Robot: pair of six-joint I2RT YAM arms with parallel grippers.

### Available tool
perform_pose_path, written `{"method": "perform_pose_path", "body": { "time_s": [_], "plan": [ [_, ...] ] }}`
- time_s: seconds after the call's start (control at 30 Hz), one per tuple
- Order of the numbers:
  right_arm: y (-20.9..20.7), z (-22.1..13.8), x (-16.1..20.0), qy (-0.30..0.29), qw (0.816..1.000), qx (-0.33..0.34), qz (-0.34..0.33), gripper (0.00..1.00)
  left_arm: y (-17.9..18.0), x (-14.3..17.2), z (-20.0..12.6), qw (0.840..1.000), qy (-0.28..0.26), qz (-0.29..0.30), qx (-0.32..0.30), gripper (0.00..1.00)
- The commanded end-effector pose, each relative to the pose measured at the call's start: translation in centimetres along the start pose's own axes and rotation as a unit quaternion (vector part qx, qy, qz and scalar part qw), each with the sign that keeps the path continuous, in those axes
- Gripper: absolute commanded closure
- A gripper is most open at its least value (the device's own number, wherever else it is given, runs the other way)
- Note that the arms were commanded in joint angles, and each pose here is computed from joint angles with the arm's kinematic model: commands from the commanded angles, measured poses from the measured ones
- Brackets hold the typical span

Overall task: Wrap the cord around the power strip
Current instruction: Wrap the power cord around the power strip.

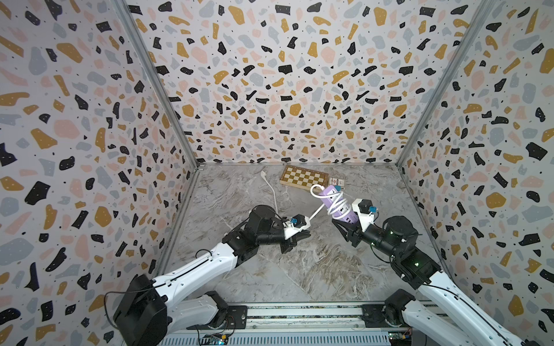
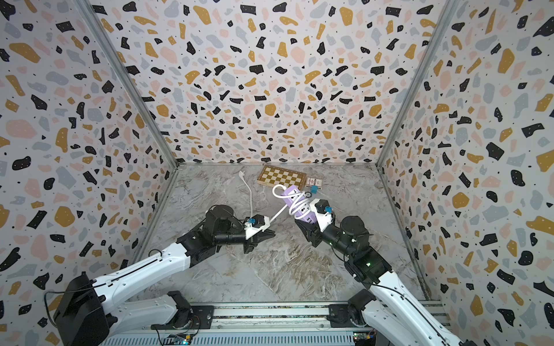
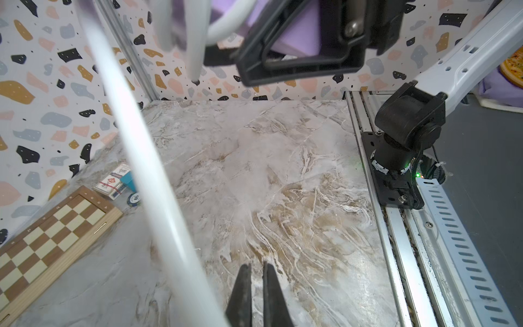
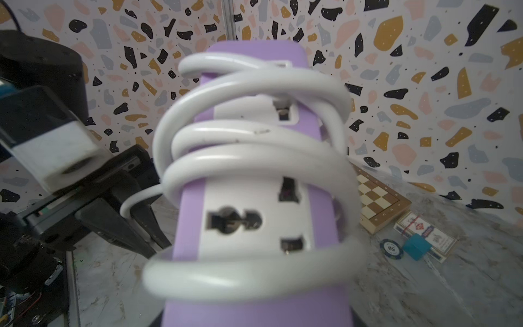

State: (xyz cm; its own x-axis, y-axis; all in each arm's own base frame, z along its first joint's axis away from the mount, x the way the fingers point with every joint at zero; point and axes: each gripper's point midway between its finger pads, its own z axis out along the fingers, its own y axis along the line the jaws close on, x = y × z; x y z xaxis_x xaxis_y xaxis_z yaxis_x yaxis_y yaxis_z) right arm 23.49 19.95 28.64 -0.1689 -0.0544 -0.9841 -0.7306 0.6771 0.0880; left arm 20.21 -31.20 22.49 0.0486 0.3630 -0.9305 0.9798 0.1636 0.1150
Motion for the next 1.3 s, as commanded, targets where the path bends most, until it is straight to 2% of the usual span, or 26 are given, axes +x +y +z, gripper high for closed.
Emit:
{"method": "perform_pose_path", "body": {
  "time_s": [0.0, 0.13, 0.3, 0.4, 0.5, 0.63, 0.73, 0.8, 0.93, 1.03, 1.1, 1.27],
  "plan": [
    [-5.2, -2.4, -6.4, -0.097, 0.986, 0.131, 0.018, 1.0, -2.1, 1.9, -0.6, 0.998, 0.064, 0.006, 0.022, 0.97],
    [-6.8, -2.8, -5.8, -0.073, 0.983, 0.17, 0.003, 1.0, -3.3, 1.3, -1.2, 0.993, 0.106, 0.034, 0.033, 0.95],
    [-7.8, -3.1, -5.4, -0.042, 0.979, 0.2, -0.024, 1.0, -4.8, 1.1, -1.4, 0.98, 0.175, 0.081, 0.057, 0.91],
    [-8.3, -2.7, -4.3, 0.0, 0.977, 0.207, -0.044, 1.0, -5.5, -0.2, -1.6, 0.97, 0.201, 0.119, 0.066, 0.91],
    [-8.2, -1.5, -2.1, 0.058, 0.979, 0.185, -0.061, 1.0, -5.6, -1.9, -1.8, 0.958, 0.222, 0.17, 0.063, 0.89],
    [-6.2, 0.3, 1.2, 0.119, 0.983, 0.115, -0.076, 1.0, -4.3, -3.8, -2.3, 0.936, 0.256, 0.236, 0.041, 0.87],
    [-3.2, 1.2, 3.0, 0.136, 0.984, 0.043, -0.105, 1.0, -2.0, -4.8, -2.6, 0.919, 0.284, 0.273, -0.002, 0.88],
    [-0.6, 1.4, 4.0, 0.136, 0.983, -0.023, -0.121, 1.0, -0.9, -5.0, -2.9, 0.903, 0.306, 0.302, -0.018, 0.89],
    [2.0, 2.0, 6.7, 0.173, 0.973, -0.092, -0.118, 1.0, 1.2, -6.1, -3.5, 0.881, 0.333, 0.333, -0.047, 0.89],
    [3.6, 2.3, 8.7, 0.21, 0.96, -0.134, -0.128, 1.0, 2.8, -6.8, -3.8, 0.879, 0.338, 0.33, -0.064, 0.89],
    [4.9, 2.3, 9.3, 0.213, 0.954, -0.164, -0.133, 1.0, 3.8, -7.3, -4.1, 0.881, 0.338, 0.322, -0.073, 0.89],
    [9.6, 1.4, 9.2, 0.17, 0.935, -0.264, -0.165, 1.0, 4.6, -7.5, -4.0, 0.894, 0.335, 0.294, -0.052, 0.89]
  ]
}}
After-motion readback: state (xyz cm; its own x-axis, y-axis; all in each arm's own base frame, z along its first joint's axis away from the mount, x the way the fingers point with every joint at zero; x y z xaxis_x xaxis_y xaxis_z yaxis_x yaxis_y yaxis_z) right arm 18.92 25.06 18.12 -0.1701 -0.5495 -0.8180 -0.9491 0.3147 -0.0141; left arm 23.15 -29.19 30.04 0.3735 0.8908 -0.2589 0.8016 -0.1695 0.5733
